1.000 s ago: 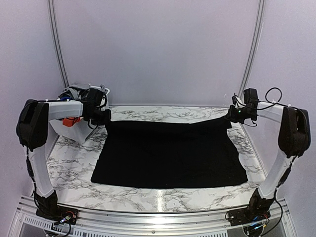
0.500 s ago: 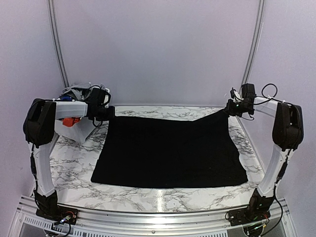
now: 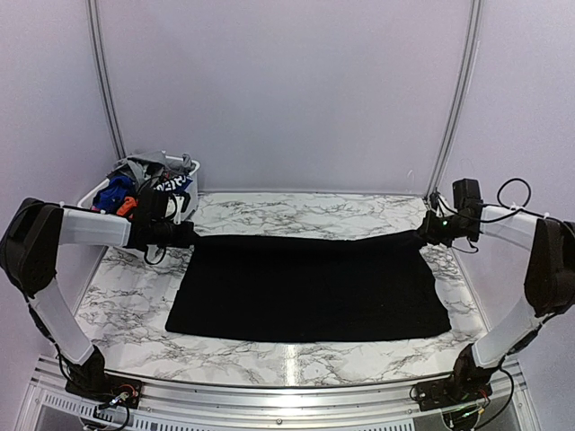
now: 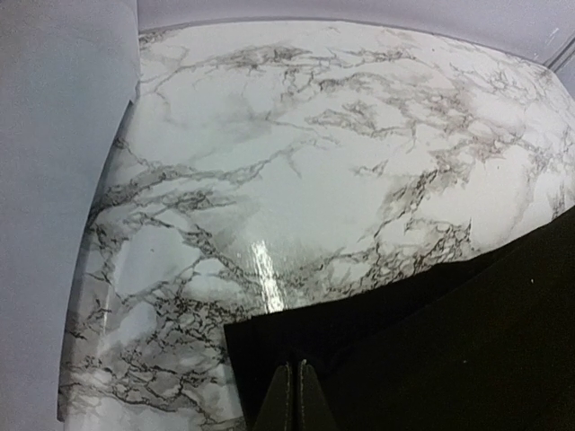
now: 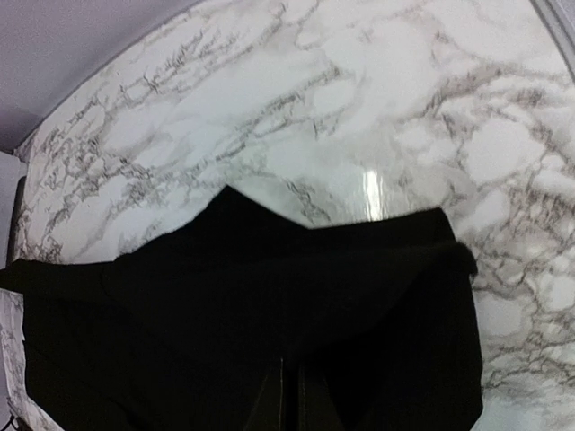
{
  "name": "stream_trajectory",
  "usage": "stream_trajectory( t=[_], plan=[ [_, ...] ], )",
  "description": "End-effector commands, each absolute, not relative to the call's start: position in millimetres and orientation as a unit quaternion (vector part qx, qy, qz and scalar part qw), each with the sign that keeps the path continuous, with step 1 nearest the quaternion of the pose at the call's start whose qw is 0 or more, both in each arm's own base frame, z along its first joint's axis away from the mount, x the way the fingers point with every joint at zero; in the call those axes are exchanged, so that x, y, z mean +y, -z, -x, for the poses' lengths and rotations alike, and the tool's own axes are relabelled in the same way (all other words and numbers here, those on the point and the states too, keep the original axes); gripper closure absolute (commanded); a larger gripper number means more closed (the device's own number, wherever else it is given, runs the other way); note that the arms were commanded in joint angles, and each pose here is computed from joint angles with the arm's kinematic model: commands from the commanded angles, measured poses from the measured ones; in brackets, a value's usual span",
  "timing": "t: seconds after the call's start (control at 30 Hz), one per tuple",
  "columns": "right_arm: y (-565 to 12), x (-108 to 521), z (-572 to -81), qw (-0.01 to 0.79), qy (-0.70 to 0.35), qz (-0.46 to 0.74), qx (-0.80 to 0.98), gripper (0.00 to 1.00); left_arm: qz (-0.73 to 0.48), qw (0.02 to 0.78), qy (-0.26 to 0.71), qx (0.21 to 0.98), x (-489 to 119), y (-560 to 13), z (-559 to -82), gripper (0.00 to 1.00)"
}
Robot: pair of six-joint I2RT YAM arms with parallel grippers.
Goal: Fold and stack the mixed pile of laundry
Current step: Fold the 1/3-folded T-shirt at the center of the board.
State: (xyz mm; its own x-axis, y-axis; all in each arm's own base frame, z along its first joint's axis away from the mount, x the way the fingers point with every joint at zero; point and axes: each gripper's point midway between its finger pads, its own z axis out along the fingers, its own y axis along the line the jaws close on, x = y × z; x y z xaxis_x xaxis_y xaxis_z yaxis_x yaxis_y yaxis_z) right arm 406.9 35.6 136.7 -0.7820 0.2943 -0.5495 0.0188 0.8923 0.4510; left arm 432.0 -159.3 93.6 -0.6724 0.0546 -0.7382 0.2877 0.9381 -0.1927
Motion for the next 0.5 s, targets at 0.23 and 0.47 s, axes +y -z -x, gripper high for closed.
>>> stream_trajectory(
  t=[0.23,0.47],
  plan=[
    [-80,30,-357,0.243,-0.202,-0.138,0.939,1.00,-0.075,0.318,0.118,0.938,-143,-54,-396,1.00],
    [-107,28,-378,0.261,-0.200,-0.126,0.936,1.00,-0.078,0.326,0.127,0.934,-150,-79,-406,1.00]
  ],
)
